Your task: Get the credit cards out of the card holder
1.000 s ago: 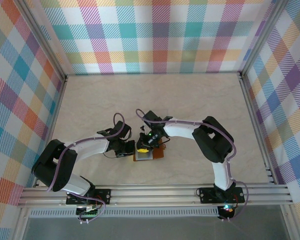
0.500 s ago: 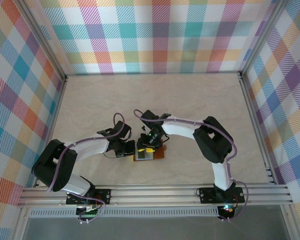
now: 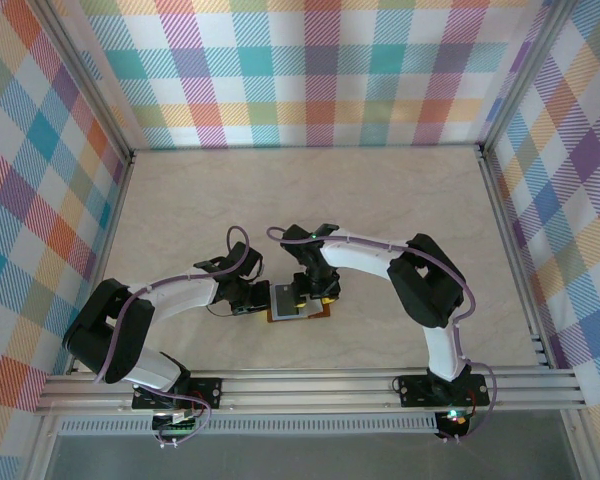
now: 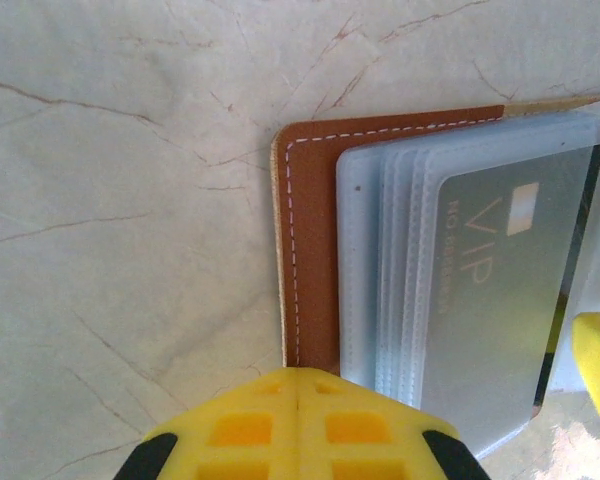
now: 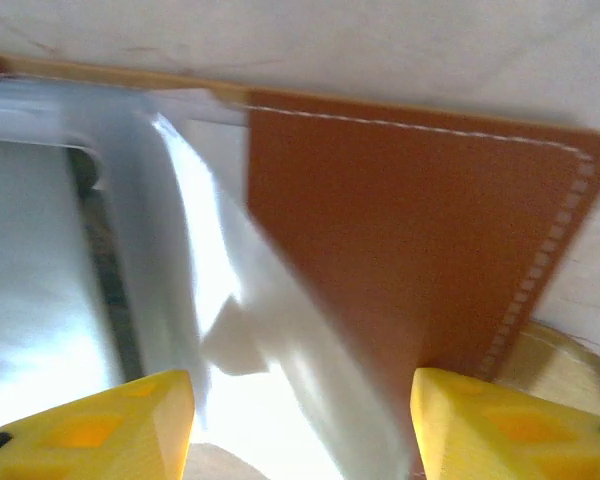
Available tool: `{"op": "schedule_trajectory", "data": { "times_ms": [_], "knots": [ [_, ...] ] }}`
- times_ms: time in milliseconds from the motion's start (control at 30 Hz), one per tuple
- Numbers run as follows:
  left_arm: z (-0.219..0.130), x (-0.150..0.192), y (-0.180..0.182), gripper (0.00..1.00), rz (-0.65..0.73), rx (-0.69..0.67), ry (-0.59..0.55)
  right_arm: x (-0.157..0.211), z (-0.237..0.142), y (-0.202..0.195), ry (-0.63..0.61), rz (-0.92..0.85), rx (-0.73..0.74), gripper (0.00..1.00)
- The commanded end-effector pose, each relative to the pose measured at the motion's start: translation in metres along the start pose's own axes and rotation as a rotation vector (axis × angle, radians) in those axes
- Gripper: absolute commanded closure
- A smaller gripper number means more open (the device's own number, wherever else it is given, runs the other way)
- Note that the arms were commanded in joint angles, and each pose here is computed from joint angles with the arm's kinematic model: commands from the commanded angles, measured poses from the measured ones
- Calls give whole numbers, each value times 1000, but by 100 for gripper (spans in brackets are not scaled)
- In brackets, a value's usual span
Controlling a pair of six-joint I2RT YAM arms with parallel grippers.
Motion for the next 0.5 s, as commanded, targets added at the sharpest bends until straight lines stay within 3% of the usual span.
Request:
{"op": "schedule_trajectory", "data": {
  "times_ms": [0, 467],
  "knots": [
    [-2, 9, 16, 98, -27, -58, 26, 3, -20, -19, -42, -19, 82, 39],
    [-40, -9, -9, 95, 21, -34, -29, 11, 0, -41, -33, -17, 123, 45]
  ]
}}
Point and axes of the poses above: each hand's point on the last joint's axis, 136 mm out from that joint toward the fingers, its own z axis out along the fingers, its own y axis along the line the jaws close on, x = y × z, the point moved 1 cm from there along -z, back along the fingers, and after that the axes turned 2 degrees about z, right-handed, at the moved point
